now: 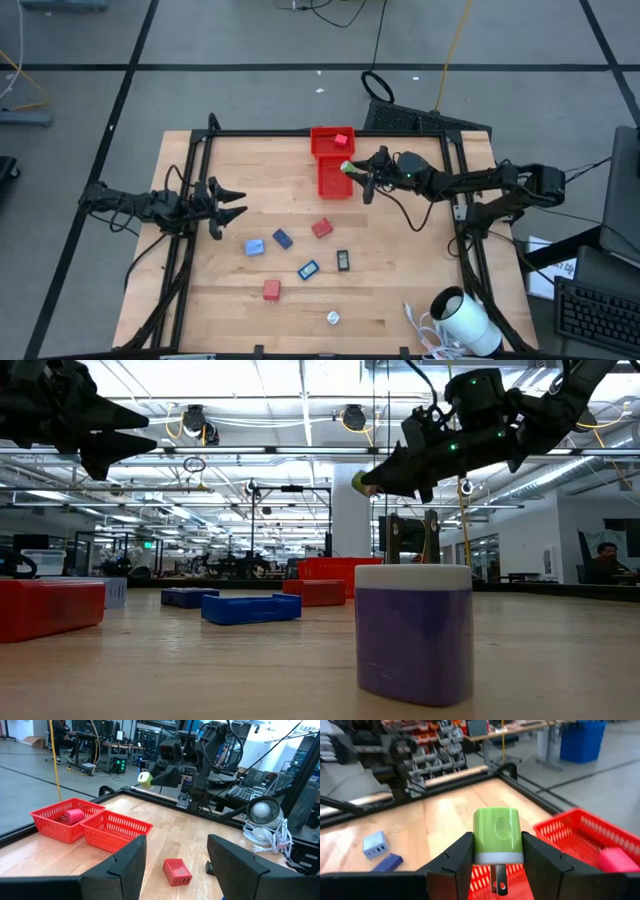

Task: Pick & Place Office items
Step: Put the green charger adapter into the top red bin

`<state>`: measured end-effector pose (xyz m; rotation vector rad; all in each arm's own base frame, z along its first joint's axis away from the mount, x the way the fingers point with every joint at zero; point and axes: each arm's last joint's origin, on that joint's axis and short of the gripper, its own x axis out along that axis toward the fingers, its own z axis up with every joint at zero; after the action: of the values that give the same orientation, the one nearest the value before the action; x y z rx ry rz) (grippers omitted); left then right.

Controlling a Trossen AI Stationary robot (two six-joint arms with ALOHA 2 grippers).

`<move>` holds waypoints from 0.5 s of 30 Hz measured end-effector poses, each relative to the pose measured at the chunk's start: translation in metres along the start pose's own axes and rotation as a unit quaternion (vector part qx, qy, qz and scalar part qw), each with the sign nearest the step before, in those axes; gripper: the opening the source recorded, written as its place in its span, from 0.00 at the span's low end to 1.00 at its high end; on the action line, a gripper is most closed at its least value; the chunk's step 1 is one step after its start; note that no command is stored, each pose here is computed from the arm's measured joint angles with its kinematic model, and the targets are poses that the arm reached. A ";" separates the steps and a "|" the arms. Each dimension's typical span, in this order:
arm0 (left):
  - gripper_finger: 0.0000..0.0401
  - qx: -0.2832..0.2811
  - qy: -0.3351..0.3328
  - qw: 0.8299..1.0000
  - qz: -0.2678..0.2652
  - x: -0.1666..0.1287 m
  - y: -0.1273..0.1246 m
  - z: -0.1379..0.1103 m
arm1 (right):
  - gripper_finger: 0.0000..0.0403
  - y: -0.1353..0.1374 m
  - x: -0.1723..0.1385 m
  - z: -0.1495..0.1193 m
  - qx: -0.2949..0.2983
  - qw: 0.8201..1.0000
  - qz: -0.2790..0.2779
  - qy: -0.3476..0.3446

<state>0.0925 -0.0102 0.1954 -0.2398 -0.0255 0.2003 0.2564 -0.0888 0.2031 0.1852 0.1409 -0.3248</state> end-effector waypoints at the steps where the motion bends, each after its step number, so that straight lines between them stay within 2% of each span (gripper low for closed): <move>1: 0.53 0.000 0.000 1.000 0.000 0.000 0.000 0.000 | 0.34 -0.001 0.000 -0.001 0.002 1.000 -0.003 0.007; 10: 0.53 0.000 0.000 1.000 0.000 0.000 0.000 0.000 | 0.34 -0.005 -0.001 -0.008 0.009 0.999 -0.014 0.045; 15: 0.53 0.000 0.000 1.000 0.000 0.000 0.000 0.000 | 0.34 -0.007 -0.001 -0.008 0.009 0.998 -0.042 0.042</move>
<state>0.0925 -0.0102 0.1954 -0.2398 -0.0254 0.2000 0.2526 -0.0934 0.1939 0.2104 0.2300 -0.4015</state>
